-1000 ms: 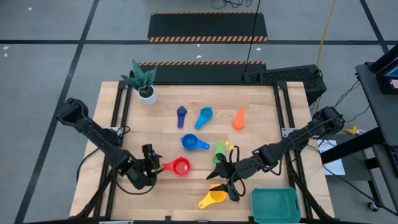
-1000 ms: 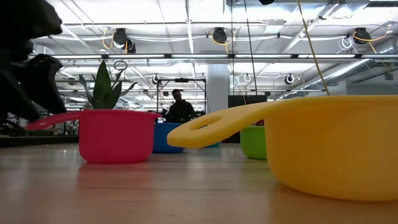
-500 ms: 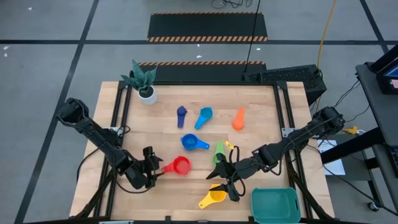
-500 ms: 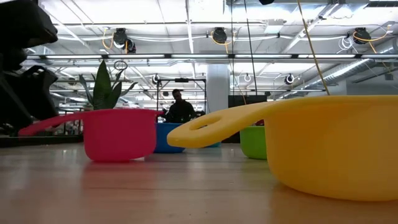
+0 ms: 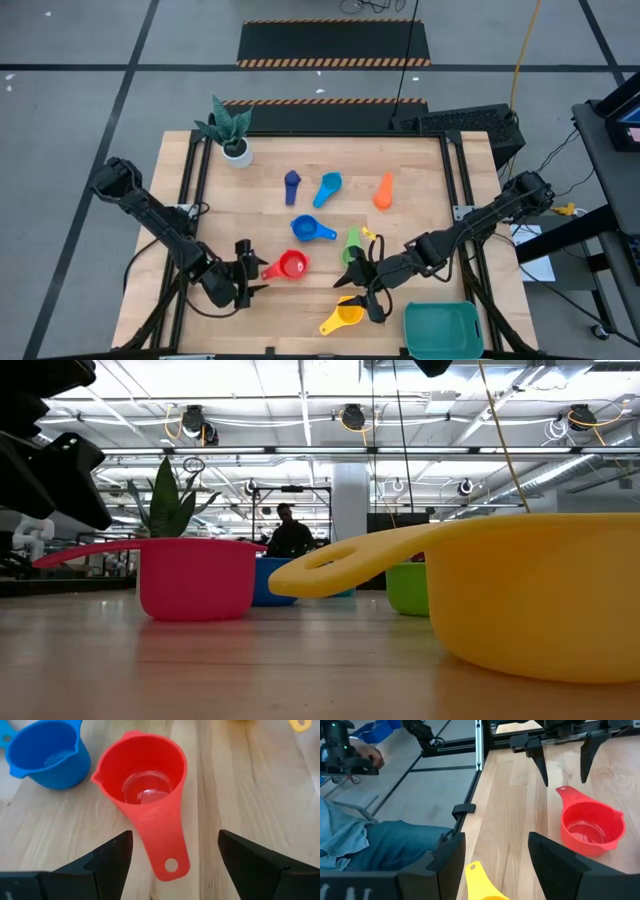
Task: Nest measuring cups in basket
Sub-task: Adjust the red measuring cup
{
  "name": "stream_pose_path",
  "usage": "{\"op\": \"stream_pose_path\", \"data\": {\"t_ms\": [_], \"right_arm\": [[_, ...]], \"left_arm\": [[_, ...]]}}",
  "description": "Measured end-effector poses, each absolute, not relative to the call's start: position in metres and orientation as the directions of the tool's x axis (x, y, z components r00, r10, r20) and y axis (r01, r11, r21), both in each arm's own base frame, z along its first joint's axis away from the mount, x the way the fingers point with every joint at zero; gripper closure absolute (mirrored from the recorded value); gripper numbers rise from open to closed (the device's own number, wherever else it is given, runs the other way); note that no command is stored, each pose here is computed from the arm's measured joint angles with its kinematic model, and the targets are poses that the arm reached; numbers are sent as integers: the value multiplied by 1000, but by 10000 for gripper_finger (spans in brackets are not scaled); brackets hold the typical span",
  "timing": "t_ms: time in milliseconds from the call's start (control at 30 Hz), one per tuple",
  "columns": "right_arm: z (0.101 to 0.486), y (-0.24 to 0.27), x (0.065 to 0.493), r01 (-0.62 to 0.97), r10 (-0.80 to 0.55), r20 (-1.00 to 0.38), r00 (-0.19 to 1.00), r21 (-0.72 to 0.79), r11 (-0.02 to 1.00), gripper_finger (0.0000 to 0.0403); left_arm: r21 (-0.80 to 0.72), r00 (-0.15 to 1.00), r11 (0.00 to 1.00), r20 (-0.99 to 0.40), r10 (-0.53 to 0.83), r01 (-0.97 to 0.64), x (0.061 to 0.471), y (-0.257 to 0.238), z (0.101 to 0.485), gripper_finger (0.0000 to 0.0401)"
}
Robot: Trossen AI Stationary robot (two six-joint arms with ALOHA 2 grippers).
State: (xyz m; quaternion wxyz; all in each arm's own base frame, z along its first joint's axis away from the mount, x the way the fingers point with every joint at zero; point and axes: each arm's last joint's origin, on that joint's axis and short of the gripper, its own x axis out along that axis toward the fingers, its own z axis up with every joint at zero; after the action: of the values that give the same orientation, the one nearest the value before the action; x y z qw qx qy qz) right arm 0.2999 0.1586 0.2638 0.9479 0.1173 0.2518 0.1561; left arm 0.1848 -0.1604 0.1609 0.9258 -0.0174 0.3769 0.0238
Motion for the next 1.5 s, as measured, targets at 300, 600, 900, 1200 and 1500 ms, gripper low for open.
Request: {"op": "stream_pose_path", "data": {"t_ms": [300,600,900,1200,1500], "right_arm": [[263,158,299,-233,352,-452,820,298,925,193],[263,158,299,-233,352,-452,820,299,925,193],[263,158,299,-233,352,-453,819,298,926,193],[261,158,299,-229,348,-468,812,294,928,193],[261,158,299,-229,348,-469,812,293,928,193]], "left_arm": [[-42,666,990,-743,58,-132,171,-163,156,105],[-80,670,969,-736,100,-233,158,-161,144,105],[-100,708,966,-699,104,-240,168,-165,136,105],[-31,678,960,-714,173,-278,180,-167,105,105],[4,700,955,-679,220,-296,199,-159,100,105]]}}
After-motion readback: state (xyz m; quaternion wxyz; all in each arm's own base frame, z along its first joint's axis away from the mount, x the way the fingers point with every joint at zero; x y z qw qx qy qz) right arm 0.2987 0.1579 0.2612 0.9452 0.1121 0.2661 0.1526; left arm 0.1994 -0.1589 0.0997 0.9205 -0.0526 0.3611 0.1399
